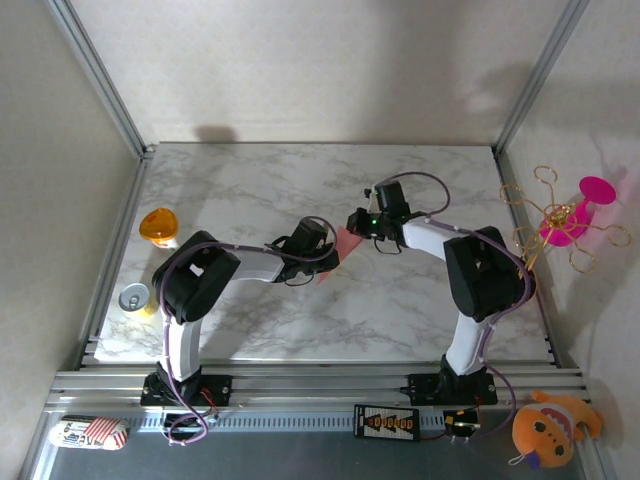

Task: Fold a paper plane with a square sheet of paper (pick it up from the middle)
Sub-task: Fold the wing for the fifth time at the center of the table, then turn over the paper plane at the top-center of the table.

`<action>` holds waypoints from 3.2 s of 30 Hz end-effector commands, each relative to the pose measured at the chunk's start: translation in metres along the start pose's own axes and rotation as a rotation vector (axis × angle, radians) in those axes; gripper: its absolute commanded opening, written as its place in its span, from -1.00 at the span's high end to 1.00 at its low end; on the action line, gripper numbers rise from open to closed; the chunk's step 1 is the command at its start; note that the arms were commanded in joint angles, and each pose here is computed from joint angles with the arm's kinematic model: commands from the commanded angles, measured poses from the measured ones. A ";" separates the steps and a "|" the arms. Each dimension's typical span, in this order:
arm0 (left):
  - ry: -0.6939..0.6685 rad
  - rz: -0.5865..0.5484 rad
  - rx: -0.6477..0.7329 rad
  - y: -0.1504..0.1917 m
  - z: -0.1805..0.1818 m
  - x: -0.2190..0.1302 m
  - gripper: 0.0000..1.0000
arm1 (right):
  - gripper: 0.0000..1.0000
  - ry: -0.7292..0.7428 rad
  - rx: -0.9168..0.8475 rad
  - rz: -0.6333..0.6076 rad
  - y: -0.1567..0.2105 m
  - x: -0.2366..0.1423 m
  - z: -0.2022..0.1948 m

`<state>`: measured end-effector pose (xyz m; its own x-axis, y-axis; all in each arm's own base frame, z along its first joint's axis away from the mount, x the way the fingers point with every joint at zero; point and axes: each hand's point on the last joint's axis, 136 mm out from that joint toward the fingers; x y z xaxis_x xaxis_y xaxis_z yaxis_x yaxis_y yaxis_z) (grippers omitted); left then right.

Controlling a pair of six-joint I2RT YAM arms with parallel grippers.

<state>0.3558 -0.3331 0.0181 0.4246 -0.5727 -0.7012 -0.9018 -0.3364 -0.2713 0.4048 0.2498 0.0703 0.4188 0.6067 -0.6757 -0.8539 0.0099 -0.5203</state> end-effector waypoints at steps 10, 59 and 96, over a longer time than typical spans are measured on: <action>-0.037 0.064 0.037 0.010 0.000 -0.008 1.00 | 0.91 0.016 0.063 0.203 0.066 0.027 -0.023; -0.285 0.319 0.247 0.102 0.093 -0.064 1.00 | 0.94 0.192 0.115 0.325 0.098 0.036 -0.066; -0.258 -0.474 0.047 -0.073 0.082 -0.170 -0.99 | -0.11 0.723 0.012 0.212 0.032 0.010 -0.004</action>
<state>0.3395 -0.1566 0.0949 0.7260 -0.1714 -0.6660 -0.6586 -0.4521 -0.6016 0.3885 0.2651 0.0484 0.3597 0.0278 -0.9327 -0.9293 -0.0791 -0.3607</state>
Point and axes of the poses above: each hand's point on the last joint's axis, 136 mm out from that joint toward the fingers, its own x axis out along the fingers, its own z axis along the line the jaws close on, y = z × x, and after that the axes turned 10 degrees about -x, right-handed
